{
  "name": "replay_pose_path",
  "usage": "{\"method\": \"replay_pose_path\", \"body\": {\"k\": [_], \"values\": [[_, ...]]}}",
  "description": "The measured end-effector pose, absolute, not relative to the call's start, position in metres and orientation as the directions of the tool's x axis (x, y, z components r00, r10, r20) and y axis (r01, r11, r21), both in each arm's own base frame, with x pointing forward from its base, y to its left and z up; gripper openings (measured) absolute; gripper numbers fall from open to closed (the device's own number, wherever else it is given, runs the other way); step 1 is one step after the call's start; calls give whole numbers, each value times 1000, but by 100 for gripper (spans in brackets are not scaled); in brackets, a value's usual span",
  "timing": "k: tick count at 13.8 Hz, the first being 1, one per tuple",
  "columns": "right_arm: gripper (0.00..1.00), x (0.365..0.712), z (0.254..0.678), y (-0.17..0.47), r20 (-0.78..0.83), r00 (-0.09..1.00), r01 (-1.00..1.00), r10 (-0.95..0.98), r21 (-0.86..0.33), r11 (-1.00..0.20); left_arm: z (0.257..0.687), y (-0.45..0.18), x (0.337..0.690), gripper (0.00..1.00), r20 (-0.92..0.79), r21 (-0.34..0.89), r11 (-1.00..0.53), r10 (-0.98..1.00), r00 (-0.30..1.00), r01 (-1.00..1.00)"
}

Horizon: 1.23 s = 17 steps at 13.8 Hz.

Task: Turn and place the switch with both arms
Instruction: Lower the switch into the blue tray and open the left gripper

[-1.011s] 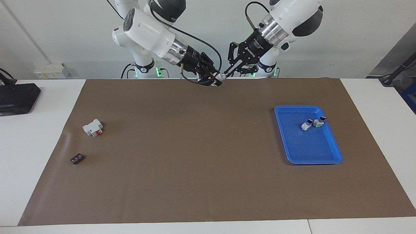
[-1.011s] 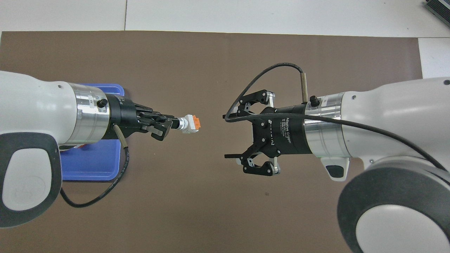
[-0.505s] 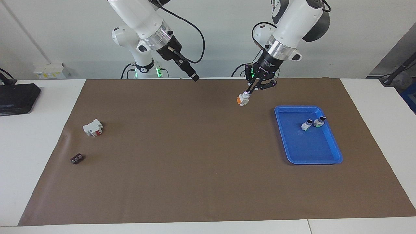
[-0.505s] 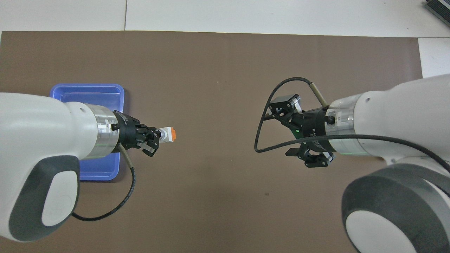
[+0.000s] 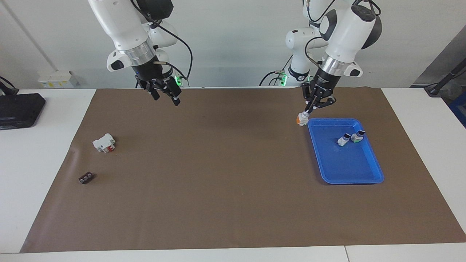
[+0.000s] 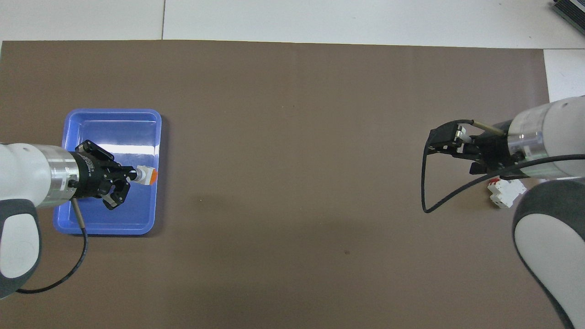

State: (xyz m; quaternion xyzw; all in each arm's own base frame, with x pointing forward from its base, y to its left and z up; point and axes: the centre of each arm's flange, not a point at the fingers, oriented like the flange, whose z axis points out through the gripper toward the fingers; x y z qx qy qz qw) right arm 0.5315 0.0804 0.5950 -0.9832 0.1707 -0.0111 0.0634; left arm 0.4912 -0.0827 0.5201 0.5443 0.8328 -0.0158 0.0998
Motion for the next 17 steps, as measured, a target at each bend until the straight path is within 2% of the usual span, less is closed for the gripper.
{"method": "replay_pose_path", "body": {"k": [3,6,11,14,15,17], "values": [[100,534,592,27,6,966,-256,-258,-78,-963,497,-47,492,10,-139,125,216,970,-198,968],[100,535,601,-4,36,973,-228,-229,-26,-973,462,-19,488,10,-104,165,89,992,-72,982],[100,536,633,-10,19,973,-230,-231,-19,-973,403,6,497,10,-81,186,33,997,-18,982],[100,538,655,-6,-22,982,-187,-187,-2,-982,392,6,500,10,-79,178,6,997,8,984],[100,539,659,-6,-21,986,-163,-163,6,-987,393,5,501,16,-72,183,-30,996,44,983],[100,540,656,-7,-28,989,-144,-144,25,-989,397,1,503,41,-55,196,-109,991,122,975]]}}
